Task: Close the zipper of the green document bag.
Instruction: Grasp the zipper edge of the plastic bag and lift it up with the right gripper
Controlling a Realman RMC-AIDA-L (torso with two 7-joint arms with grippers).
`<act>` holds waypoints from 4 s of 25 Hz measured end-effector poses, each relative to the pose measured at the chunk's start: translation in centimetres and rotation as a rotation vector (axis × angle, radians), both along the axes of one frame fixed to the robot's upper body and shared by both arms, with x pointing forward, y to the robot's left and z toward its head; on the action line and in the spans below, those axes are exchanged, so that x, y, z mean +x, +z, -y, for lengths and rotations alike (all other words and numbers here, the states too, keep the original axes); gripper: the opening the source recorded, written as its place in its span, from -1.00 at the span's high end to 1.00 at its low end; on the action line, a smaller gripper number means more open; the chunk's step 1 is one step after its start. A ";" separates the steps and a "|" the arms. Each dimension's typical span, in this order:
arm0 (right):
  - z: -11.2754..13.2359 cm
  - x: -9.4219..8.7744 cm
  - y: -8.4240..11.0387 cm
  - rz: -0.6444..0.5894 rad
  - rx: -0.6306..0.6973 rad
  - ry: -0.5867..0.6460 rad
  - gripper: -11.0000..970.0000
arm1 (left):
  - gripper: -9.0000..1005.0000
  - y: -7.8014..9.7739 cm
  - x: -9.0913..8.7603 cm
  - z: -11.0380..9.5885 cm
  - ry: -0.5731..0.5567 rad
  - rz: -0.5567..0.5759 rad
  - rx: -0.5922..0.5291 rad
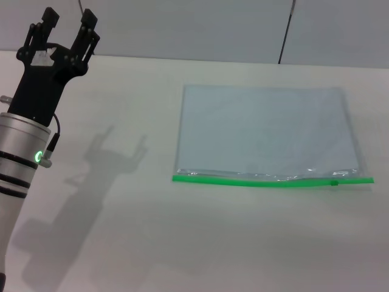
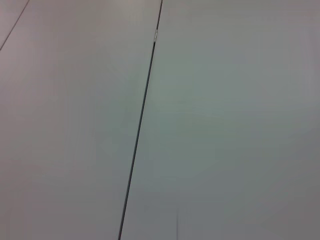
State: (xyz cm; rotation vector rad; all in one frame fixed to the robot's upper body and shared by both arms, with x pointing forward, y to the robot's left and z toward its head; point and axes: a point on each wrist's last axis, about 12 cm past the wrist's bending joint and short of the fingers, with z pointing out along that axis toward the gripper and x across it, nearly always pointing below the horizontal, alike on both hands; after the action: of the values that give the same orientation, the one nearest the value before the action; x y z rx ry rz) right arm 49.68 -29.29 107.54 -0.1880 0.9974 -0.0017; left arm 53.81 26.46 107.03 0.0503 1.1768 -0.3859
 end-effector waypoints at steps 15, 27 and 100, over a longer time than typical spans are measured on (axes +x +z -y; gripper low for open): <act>0.0 0.0 0.0 -0.001 -0.001 -0.001 -0.81 | -0.53 0.0 0.0 0.0 0.001 0.001 0.001; 0.1 -0.1 -0.1 -0.003 -0.003 -0.001 -0.81 | -0.53 0.0 0.0 0.0 0.001 0.001 0.001; -0.9 0.7 0.7 0.037 -0.013 0.058 -0.81 | -0.53 -1.3 -1.9 -3.3 0.186 -0.037 -0.064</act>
State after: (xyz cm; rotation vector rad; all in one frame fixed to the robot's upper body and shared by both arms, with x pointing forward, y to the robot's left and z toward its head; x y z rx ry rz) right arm 50.35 -28.39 108.27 -0.2285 0.9546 0.0412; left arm 51.88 29.76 105.76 -0.1215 1.1938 -0.2605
